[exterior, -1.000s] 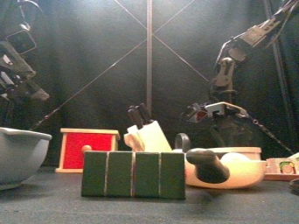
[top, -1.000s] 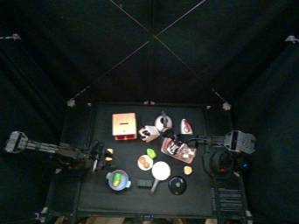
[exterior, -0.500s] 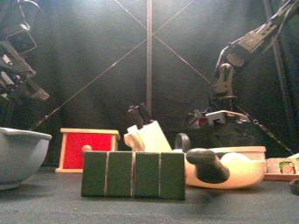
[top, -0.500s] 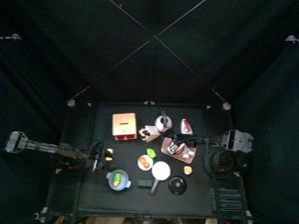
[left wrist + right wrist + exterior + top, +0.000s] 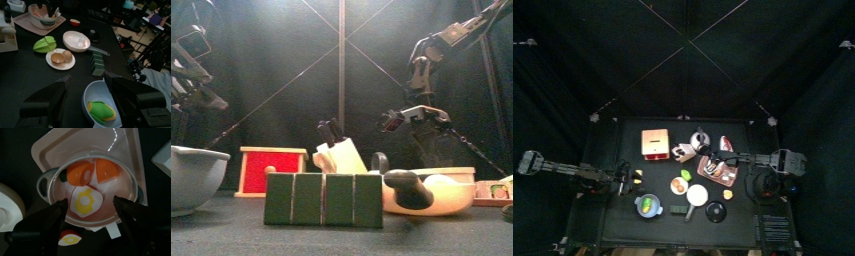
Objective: Grab apple half from pot
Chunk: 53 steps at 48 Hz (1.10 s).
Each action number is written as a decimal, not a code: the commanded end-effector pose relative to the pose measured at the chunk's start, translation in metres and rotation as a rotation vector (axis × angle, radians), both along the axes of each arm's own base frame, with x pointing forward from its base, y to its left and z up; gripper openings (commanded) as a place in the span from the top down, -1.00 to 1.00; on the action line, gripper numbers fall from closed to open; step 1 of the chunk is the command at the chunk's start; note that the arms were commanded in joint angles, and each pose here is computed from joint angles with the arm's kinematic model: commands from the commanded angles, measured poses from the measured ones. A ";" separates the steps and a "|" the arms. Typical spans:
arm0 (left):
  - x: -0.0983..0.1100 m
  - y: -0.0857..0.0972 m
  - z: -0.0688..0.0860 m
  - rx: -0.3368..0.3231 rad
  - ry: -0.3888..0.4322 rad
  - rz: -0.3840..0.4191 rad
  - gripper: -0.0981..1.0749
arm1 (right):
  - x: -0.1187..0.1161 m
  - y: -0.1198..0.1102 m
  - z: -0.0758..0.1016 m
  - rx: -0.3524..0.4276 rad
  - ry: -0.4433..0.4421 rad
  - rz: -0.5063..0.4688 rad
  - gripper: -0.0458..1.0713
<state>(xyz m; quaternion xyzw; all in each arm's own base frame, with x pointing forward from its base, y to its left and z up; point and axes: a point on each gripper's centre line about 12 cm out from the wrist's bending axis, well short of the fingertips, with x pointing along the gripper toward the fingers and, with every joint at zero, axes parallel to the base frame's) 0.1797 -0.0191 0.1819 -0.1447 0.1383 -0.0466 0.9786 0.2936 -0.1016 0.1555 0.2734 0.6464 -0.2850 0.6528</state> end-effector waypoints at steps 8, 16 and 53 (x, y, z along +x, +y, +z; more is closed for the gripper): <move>0.005 0.000 0.009 0.002 -0.023 0.002 -0.71 | -0.007 0.009 0.005 0.043 -0.034 0.007 -0.90; 0.005 0.000 0.009 0.002 -0.023 0.002 -0.71 | -0.008 0.010 -0.002 0.053 -0.026 0.005 -0.90; 0.004 0.000 0.008 0.002 -0.019 0.002 -0.71 | -0.005 0.005 -0.027 0.052 0.008 -0.001 -0.87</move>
